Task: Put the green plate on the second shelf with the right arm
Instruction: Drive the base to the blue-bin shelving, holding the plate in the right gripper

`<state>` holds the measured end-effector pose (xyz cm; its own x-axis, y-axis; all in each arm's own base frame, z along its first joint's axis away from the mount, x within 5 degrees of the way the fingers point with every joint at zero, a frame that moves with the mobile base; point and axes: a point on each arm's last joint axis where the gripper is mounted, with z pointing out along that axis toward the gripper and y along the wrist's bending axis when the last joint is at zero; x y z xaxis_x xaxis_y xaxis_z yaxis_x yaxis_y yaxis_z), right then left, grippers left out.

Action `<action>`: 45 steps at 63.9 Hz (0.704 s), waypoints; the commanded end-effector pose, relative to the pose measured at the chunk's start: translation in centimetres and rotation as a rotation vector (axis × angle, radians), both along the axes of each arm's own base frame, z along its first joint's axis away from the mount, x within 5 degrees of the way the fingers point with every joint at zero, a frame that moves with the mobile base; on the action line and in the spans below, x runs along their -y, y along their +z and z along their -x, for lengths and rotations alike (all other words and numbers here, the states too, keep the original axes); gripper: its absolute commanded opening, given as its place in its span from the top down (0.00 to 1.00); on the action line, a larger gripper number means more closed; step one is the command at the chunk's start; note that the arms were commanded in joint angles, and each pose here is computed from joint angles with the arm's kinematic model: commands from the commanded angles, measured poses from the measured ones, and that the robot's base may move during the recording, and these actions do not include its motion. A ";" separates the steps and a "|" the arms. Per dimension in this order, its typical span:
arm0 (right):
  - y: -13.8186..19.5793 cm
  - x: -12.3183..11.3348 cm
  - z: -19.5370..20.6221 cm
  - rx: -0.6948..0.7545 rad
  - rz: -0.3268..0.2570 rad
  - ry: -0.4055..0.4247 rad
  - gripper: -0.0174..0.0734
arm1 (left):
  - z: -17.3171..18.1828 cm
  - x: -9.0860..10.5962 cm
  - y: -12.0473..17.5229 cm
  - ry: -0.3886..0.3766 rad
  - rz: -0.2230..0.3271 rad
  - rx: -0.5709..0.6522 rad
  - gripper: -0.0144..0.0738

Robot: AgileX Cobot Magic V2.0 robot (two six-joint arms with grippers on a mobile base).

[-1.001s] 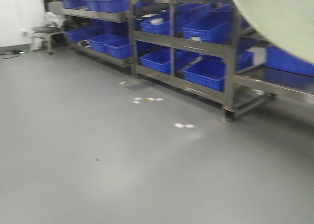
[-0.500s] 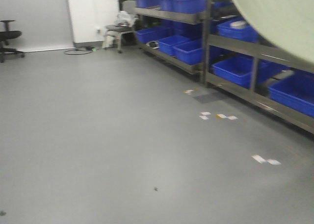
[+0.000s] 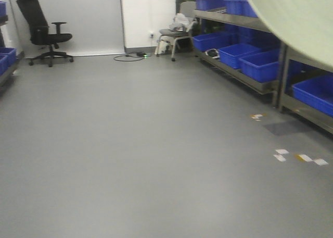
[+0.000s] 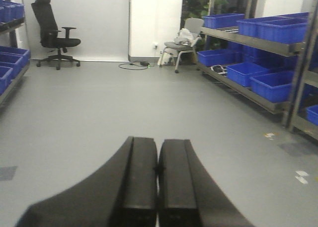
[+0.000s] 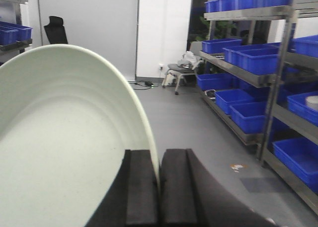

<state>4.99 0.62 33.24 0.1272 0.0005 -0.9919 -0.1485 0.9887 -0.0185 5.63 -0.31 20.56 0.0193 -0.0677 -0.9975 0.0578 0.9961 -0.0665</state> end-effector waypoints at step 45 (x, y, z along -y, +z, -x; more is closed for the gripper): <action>1.9 -0.1 0.3 0.122 -0.018 0.010 0.78 | 0.0 0.1 -0.6 -0.008 0.010 0.057 0.69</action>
